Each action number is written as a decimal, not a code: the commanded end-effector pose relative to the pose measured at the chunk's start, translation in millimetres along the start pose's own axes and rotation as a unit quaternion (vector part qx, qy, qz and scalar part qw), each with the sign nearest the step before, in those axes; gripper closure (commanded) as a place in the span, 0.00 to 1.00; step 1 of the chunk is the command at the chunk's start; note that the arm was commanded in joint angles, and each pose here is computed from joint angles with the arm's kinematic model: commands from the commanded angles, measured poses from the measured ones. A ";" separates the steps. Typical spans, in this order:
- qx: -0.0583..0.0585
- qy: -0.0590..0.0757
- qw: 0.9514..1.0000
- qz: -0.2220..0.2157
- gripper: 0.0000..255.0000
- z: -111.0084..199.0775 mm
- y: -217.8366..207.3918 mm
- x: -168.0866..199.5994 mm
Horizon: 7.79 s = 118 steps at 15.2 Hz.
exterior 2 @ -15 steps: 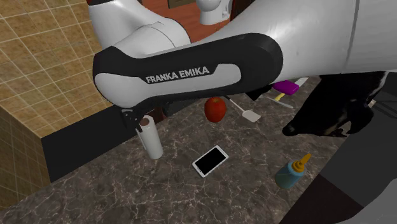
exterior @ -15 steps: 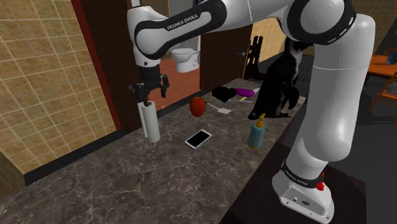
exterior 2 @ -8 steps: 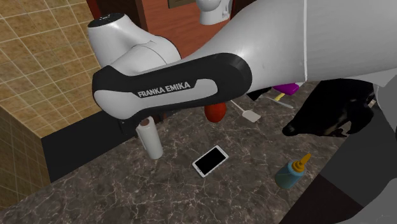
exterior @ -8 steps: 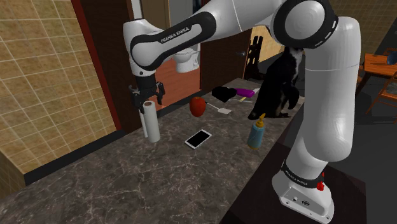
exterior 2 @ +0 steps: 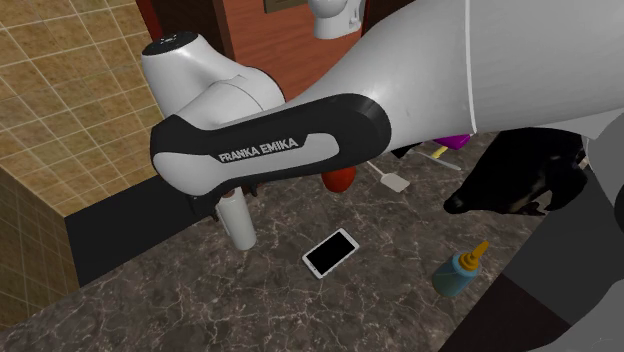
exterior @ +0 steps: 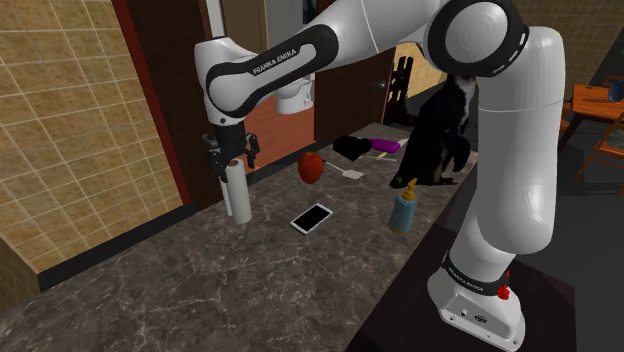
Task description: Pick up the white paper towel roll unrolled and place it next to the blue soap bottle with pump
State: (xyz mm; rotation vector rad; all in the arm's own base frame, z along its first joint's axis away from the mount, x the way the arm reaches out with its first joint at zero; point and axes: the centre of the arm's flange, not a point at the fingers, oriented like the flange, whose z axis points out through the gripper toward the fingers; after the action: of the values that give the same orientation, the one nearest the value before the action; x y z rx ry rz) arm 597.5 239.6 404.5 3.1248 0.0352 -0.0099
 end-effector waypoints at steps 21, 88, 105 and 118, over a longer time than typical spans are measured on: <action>0.000 0.000 1.000 0.000 1.00 -47.5 0.8 -0.3; 0.000 0.000 1.000 0.000 1.00 -271.3 319.9 -192.3; 0.000 0.000 1.000 0.000 1.00 -229.9 408.5 -245.9; 0.000 0.000 1.000 0.000 1.00 -161.3 407.3 -245.4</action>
State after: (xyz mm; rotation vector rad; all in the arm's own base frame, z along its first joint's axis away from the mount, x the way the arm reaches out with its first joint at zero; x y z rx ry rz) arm 361.7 -170.3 580.6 3.1249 0.0352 -0.0106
